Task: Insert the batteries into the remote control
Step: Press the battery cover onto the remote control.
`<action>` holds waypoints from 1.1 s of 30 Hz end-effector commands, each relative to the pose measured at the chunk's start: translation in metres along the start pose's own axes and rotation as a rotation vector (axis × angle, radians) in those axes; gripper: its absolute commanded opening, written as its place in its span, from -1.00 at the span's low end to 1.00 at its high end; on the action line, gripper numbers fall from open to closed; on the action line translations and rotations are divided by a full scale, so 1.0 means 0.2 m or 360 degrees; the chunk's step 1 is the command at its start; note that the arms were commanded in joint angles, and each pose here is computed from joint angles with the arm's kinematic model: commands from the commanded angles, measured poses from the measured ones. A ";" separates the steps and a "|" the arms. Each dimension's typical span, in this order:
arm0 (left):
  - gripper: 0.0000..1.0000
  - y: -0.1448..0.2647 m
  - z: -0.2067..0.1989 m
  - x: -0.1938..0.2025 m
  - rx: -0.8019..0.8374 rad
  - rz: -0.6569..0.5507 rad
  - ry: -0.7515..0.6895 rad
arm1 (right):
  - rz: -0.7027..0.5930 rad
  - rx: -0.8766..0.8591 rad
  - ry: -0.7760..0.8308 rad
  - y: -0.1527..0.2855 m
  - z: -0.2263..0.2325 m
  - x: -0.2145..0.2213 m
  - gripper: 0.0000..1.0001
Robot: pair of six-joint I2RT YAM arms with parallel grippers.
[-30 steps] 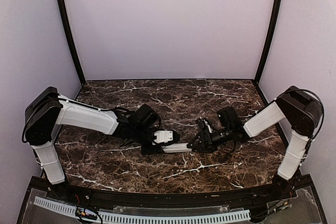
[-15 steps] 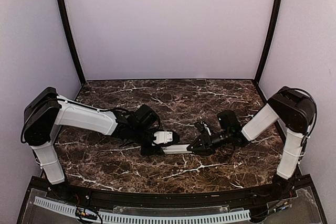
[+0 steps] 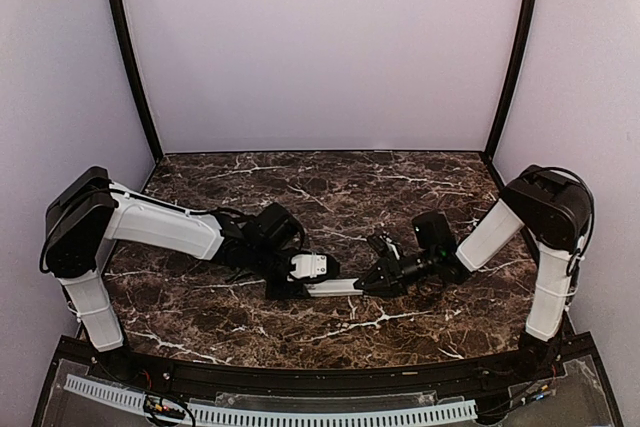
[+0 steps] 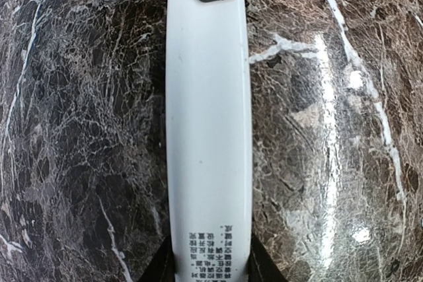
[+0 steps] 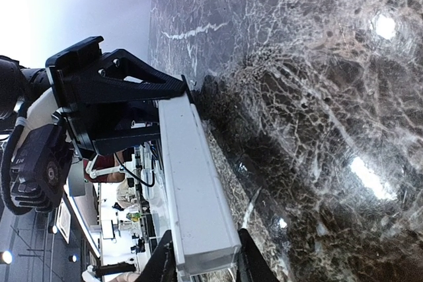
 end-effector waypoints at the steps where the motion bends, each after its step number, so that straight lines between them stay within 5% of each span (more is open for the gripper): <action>1: -1.00 0.08 0.07 -0.16 -0.0126 -0.0210 -0.0023 | 0.0002 0.0003 0.0044 -0.07 0.01 0.01 -0.62; 6: -1.00 0.07 0.06 -0.15 -0.0106 -0.0199 0.0001 | -0.0059 0.0102 -0.0019 -0.06 -0.03 0.00 -0.55; 14: -1.00 0.09 0.04 -0.13 -0.0074 -0.0124 0.0039 | -0.0131 0.0285 -0.0022 -0.03 -0.06 -0.01 -0.82; 23: -1.00 0.00 -0.03 -0.01 0.0064 0.0163 0.0061 | -0.0190 0.0466 -0.0089 0.02 -0.09 0.00 -0.13; 33: -0.89 -0.03 -0.09 0.02 0.0156 0.0314 0.0104 | -0.0268 0.0673 -0.0021 0.14 0.01 -0.01 0.01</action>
Point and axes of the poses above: each gripper's point midway between its finger pads, its own y axis back along the fingers, its own z axis along the line the jaws close on, x = y × z, the point moved 5 cm from there along y, back along the fingers, and after that the axes turned 14 degrees about -y, right-handed, at the moved point
